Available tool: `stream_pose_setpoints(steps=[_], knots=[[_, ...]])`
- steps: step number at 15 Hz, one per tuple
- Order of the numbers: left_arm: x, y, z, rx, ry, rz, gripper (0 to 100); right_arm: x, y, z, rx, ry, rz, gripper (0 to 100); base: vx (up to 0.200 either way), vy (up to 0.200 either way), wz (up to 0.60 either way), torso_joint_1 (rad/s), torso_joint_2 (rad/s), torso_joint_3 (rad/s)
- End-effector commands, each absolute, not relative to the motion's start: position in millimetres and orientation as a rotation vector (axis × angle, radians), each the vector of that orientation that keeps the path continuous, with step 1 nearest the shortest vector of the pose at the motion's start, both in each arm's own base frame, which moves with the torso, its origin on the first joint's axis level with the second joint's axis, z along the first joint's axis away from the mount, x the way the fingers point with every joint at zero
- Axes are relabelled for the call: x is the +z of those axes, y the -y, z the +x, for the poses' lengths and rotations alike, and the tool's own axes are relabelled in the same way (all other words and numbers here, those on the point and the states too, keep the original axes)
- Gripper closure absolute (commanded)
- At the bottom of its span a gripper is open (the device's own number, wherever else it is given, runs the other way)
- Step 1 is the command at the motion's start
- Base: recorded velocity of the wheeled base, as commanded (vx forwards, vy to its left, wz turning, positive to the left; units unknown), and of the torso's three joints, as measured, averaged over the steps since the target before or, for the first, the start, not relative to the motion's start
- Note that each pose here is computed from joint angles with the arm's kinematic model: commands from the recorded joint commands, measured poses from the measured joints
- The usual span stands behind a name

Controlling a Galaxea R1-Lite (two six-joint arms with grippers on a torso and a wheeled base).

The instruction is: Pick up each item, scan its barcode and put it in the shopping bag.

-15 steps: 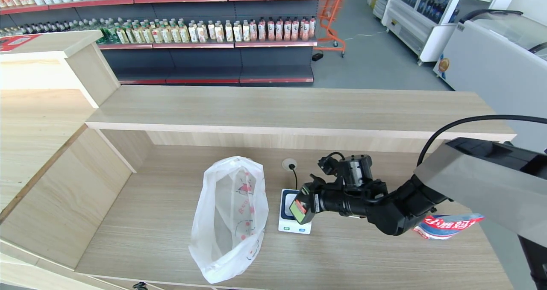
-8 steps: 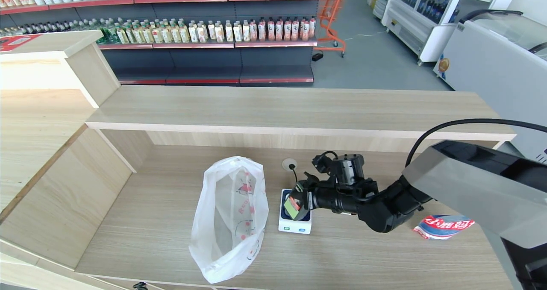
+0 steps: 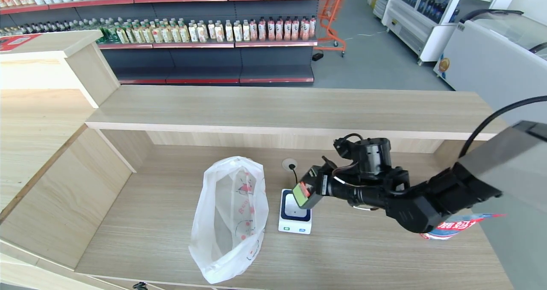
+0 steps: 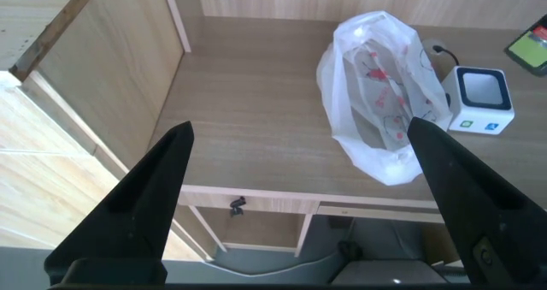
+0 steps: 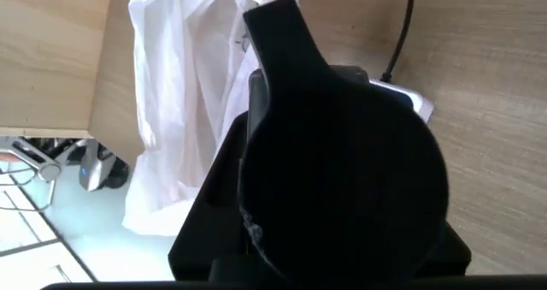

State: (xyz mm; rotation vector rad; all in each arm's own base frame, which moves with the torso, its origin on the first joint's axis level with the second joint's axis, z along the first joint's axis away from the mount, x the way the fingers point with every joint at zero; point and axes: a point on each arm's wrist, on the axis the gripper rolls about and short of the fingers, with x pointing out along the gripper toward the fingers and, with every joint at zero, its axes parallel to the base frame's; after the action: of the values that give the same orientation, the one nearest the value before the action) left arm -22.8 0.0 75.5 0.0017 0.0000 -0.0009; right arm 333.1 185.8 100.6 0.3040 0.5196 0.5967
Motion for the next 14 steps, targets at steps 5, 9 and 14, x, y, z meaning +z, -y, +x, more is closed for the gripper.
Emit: stream_pose_setpoints(steps=[5,9,14], knots=[[75,0,-23,-0.002,0.000,0.002,0,163,-68,196,0.650,-0.287,-0.078,100,0.000,0.000,0.00,0.000,0.00,0.000],[76,0,-23,-0.003,-0.002,0.003,0,157,-51,172,0.595,-0.284,-0.072,100,0.000,0.000,0.00,0.000,0.00,0.000],[75,0,-23,-0.002,0.000,0.006,0,154,-44,176,0.538,-0.330,0.034,100,0.000,0.000,0.00,0.000,0.00,0.000]])
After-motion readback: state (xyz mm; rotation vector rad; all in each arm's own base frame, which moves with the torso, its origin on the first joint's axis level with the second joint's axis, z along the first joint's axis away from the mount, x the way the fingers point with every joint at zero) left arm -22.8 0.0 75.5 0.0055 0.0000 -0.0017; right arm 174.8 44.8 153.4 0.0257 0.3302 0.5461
